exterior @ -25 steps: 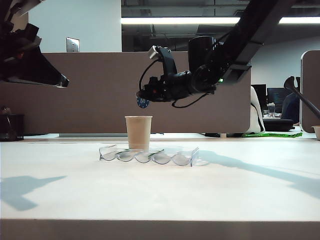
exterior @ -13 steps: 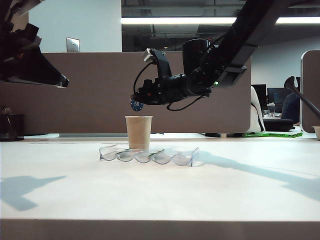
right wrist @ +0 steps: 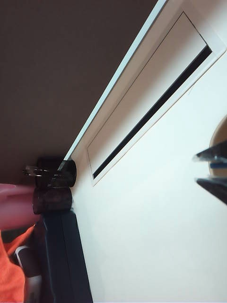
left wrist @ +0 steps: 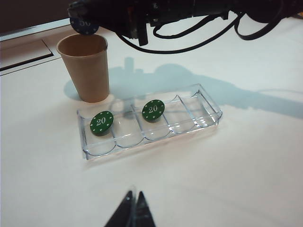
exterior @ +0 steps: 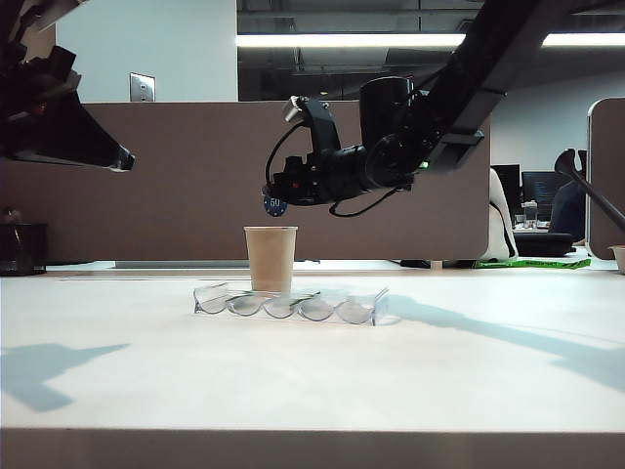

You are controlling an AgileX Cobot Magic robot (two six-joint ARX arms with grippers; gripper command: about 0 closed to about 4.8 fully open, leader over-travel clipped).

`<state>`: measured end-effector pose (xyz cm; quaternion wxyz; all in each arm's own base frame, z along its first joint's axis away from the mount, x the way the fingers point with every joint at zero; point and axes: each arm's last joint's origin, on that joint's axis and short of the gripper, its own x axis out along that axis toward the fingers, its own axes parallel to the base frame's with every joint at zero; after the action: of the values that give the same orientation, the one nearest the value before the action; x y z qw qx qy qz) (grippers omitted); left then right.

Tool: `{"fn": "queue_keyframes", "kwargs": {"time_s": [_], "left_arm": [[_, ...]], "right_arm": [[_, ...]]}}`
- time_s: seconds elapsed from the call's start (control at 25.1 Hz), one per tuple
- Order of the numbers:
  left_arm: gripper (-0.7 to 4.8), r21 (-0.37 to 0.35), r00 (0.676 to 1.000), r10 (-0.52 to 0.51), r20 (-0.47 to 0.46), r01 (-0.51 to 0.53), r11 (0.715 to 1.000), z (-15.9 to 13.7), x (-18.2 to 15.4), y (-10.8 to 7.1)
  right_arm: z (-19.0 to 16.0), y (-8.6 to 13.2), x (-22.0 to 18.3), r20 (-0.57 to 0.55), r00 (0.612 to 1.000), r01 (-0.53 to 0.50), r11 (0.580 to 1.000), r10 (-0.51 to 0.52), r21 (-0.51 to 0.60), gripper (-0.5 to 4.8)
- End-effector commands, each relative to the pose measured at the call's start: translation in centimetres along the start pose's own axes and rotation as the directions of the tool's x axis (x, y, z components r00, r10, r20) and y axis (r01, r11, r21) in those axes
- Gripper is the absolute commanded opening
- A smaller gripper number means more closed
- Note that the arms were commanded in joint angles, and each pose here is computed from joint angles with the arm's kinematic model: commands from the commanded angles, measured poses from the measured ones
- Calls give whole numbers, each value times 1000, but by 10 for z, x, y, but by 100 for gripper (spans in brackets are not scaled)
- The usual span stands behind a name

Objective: Pick up the chip with the greater value and put it into the paper cup.

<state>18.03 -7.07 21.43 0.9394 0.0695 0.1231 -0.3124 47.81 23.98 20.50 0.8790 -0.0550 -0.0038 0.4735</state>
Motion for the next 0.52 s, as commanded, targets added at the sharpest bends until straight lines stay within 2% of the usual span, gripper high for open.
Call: {"fn": "queue_keyframes", "kwargs": {"time_s": [0.04,0.52], "left_arm": [[-5,2,1000,1,10,-1,1000,2,0,0],[-5,2,1000,1,8,-1,1000,2,0,0]], "right_arm": [[1,-1,2,29,999,17,1000,-17,-20,55],[-1,0,2,36,999,8,1000,-7,-16,67]]}}
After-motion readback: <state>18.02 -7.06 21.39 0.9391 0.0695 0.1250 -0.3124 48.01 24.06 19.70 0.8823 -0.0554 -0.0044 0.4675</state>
